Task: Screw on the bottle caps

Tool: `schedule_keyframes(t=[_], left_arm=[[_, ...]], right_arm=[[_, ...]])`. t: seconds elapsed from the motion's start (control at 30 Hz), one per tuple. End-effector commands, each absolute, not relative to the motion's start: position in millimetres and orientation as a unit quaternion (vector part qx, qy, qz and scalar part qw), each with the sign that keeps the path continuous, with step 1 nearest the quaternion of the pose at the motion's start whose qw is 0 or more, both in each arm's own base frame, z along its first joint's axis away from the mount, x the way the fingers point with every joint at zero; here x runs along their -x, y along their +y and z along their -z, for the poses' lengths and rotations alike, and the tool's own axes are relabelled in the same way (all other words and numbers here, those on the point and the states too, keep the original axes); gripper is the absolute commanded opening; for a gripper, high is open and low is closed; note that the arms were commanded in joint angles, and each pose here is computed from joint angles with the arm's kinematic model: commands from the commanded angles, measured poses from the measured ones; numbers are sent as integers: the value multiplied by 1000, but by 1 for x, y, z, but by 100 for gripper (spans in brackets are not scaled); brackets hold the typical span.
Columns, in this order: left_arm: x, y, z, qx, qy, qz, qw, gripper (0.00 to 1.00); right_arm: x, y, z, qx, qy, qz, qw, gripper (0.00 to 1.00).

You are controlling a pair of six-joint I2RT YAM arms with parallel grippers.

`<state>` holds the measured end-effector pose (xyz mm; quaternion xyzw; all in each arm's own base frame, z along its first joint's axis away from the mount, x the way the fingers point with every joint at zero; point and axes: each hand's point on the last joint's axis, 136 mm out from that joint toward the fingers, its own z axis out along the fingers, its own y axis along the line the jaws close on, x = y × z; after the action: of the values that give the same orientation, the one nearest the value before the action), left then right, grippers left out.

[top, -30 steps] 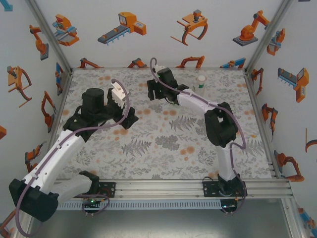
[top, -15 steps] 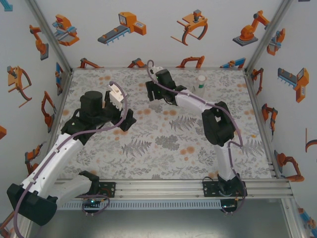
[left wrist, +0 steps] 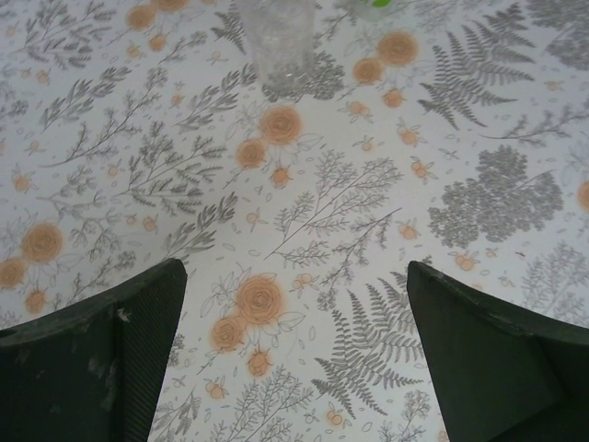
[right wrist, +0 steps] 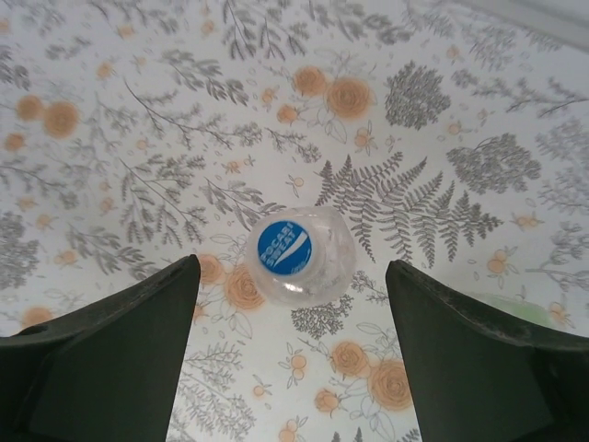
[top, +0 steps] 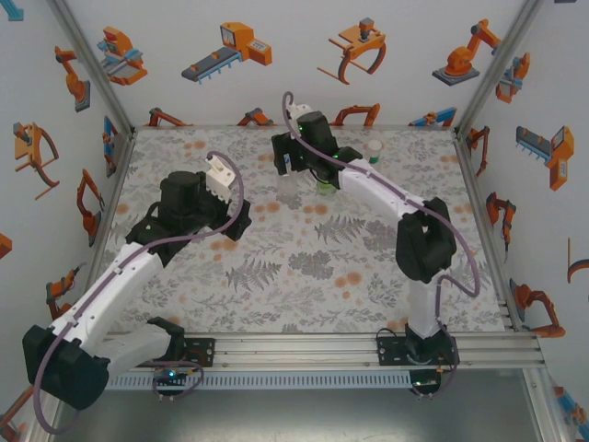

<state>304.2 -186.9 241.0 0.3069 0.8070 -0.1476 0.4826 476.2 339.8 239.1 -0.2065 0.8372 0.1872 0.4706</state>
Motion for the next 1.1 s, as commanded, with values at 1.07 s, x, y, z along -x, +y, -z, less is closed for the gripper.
schedule_keyframes(t=[1.07], left_arm=[[-367, -22, -111, -39, 837, -74, 541, 97]], right_arm=[[-364, -29, -102, -48, 862, 102, 494, 99]])
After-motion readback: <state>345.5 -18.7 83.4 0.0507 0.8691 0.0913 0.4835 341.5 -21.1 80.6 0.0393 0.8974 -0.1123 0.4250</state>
